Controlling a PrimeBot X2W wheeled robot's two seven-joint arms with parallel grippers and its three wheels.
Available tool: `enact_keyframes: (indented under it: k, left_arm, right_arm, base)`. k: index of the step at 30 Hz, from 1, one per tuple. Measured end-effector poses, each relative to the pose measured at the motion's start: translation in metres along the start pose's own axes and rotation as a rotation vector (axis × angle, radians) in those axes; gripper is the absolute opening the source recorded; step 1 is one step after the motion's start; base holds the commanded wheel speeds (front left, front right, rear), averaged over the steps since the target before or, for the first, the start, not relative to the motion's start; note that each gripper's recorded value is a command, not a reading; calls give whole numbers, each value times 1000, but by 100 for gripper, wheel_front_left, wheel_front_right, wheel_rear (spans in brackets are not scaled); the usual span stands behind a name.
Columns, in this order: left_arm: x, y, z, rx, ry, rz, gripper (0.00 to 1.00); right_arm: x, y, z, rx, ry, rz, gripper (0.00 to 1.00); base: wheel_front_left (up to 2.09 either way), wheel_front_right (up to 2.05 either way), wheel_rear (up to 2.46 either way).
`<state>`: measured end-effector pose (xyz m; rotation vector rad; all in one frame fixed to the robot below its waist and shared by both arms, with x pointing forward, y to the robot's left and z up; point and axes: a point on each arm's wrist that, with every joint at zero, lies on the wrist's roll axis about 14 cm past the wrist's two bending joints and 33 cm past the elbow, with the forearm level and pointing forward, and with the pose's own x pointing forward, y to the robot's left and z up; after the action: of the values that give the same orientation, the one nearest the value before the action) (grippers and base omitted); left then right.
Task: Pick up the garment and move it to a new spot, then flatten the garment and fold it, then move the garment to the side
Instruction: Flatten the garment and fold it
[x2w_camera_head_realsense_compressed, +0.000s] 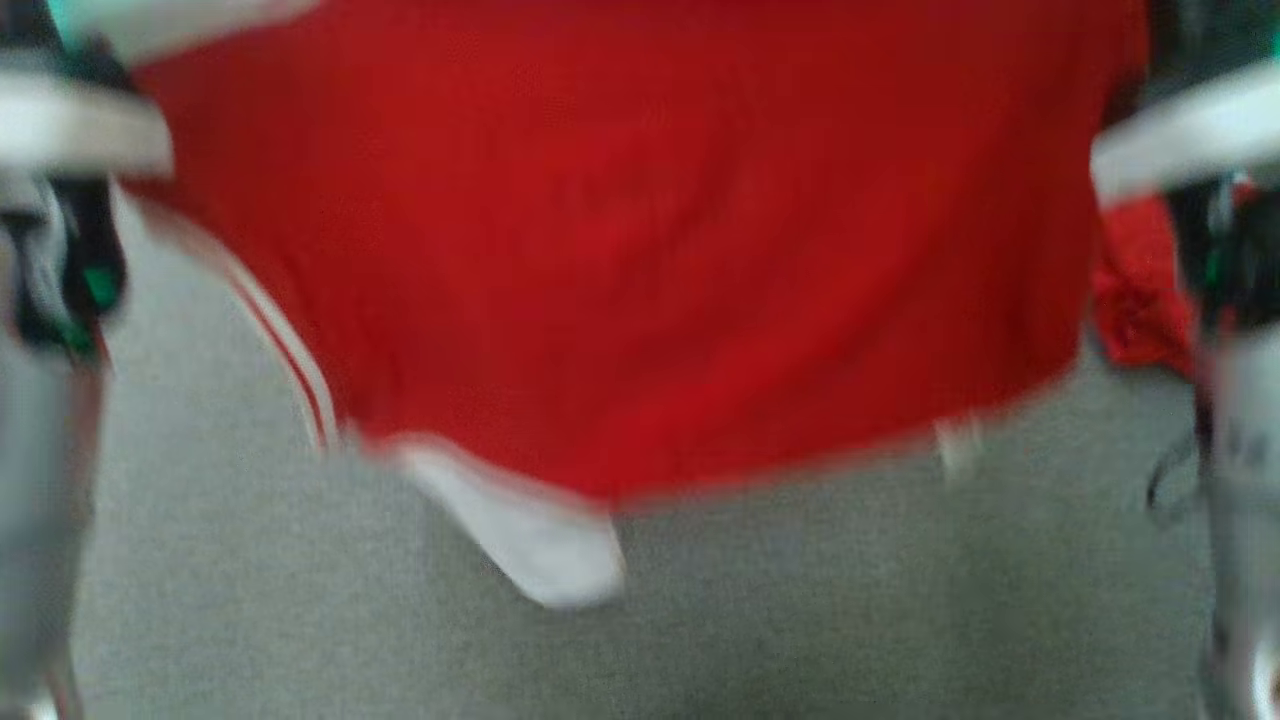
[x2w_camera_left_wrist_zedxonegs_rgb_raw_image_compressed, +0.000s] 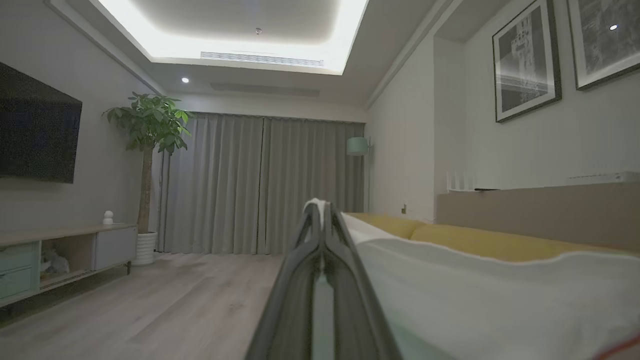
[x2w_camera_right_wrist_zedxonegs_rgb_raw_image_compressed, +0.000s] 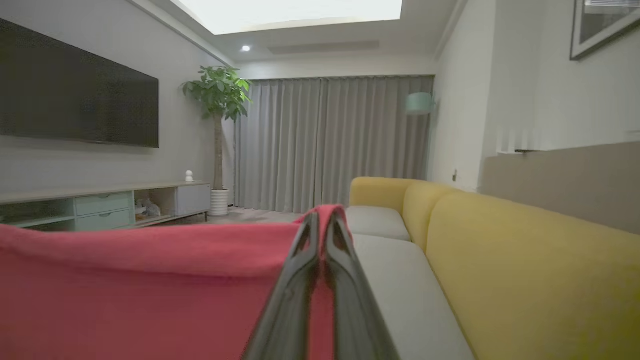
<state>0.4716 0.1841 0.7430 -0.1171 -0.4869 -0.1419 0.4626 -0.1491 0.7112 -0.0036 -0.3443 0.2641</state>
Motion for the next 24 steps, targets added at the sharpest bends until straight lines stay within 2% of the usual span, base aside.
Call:
enact_keyframes:
  k: [5, 8, 9, 11, 13, 17, 21, 24]
  left_arm:
    - [67, 20, -27, 75, 31, 6, 0]
    - [106, 33, -21, 108, -34, 34, 0]
    - [127, 38, -11, 108, -101, 54, 0]
    - [142, 38, -9, 124, -140, 44, 0]
    - [148, 37, -18, 151, -129, 31, 0]
    - [140, 40, -64, 181, -18, 23, 0]
    - [110, 41, -110, 152, 111, 18, 0]
    - [80, 53, -142, 147, 200, 35, 0]
  right_arm:
    - [74, -14, -10, -2, -17, 16, 0]
    - [113, -24, -11, -9, -65, 9, 0]
    - [134, -31, -11, -16, -107, -4, 0]
    - [149, -38, -17, -26, -139, -20, 0]
    - [157, -42, -36, -29, -122, -31, 0]
    - [157, -36, -100, 0, 20, -30, 0]
    - [142, -14, -157, 94, 157, -7, 0]
    - [119, 0, -204, 89, 294, 33, 0]
  base:
    - [0, 0, 0]
    - [0, 0, 0]
    - [0, 0, 0]
    - [0, 0, 0]
    - [0, 0, 0]
    - [0, 0, 0]
    - [0, 0, 0]
    - [0, 0, 0]
